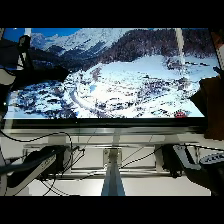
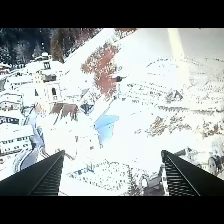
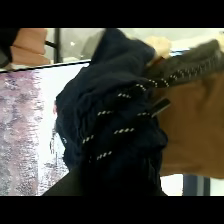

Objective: Fold the clothes and pants, and hang the long-sleeved shirts on hangers.

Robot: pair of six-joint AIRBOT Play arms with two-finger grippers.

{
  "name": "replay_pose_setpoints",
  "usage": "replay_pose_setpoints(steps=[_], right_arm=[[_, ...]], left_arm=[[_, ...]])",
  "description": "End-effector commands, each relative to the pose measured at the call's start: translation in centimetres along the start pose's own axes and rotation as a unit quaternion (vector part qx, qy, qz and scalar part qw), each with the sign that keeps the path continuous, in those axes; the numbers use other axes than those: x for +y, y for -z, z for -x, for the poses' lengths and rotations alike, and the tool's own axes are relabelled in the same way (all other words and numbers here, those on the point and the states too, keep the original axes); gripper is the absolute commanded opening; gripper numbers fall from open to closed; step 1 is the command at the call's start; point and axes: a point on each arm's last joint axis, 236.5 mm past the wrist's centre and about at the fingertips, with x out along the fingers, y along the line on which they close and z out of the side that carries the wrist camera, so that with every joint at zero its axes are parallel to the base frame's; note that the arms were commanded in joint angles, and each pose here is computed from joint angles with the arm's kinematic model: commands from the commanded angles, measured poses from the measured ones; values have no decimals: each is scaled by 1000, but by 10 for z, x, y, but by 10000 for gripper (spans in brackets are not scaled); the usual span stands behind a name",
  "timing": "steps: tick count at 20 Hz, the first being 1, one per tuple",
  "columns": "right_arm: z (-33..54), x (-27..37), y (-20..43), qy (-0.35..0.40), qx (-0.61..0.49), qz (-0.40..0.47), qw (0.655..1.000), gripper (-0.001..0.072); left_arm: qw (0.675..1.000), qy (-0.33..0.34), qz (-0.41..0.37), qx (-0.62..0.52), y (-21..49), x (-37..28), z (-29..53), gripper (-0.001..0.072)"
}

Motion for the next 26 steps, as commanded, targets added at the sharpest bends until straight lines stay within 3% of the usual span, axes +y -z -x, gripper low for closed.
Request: replay_pose_setpoints(steps=[1, 2, 4, 5, 11, 13, 15, 17, 22, 26], right_arm=[[4, -15, 3, 24, 7, -19, 1000, 32], [4, -15, 3, 23, 7, -19, 1000, 118], [4, -14, 2, 22, 5, -19, 1000, 597], [4, -12, 2, 18, 5, -18, 1000, 702], [-1, 3, 1, -12, 8, 5, 1000, 653], [-3, 39, 9, -81, 18, 82, 993, 431], [2, 88, 34, -164, 35, 157, 973, 66], [10, 135, 71, -237, 54, 233, 942, 25], [44, 221, 216, -376, 107, 440, 808, 25], [72, 229, 339, -419, 94, 648, 629, 25]], left_arm=[[1000, 0, 0, -1, -1, 0, 0, 712], [1000, 0, 0, -1, -1, 0, 0, 712], [1000, 0, 0, -1, 0, 0, 0, 712], [1000, 0, 1, 0, 0, 1, 0, 712], [1000, 0, 3, 0, 0, 1, 0, 712], [1000, 0, 3, 0, 0, 1, 0, 712], [1000, 0, 3, 0, 0, 1, 0, 712], [1000, 0, 3, 0, 0, 1, 0, 712], [1000, 0, 3, 0, 0, 1, 0, 712], [1000, 0, 3, 0, 0, 1, 0, 712]])
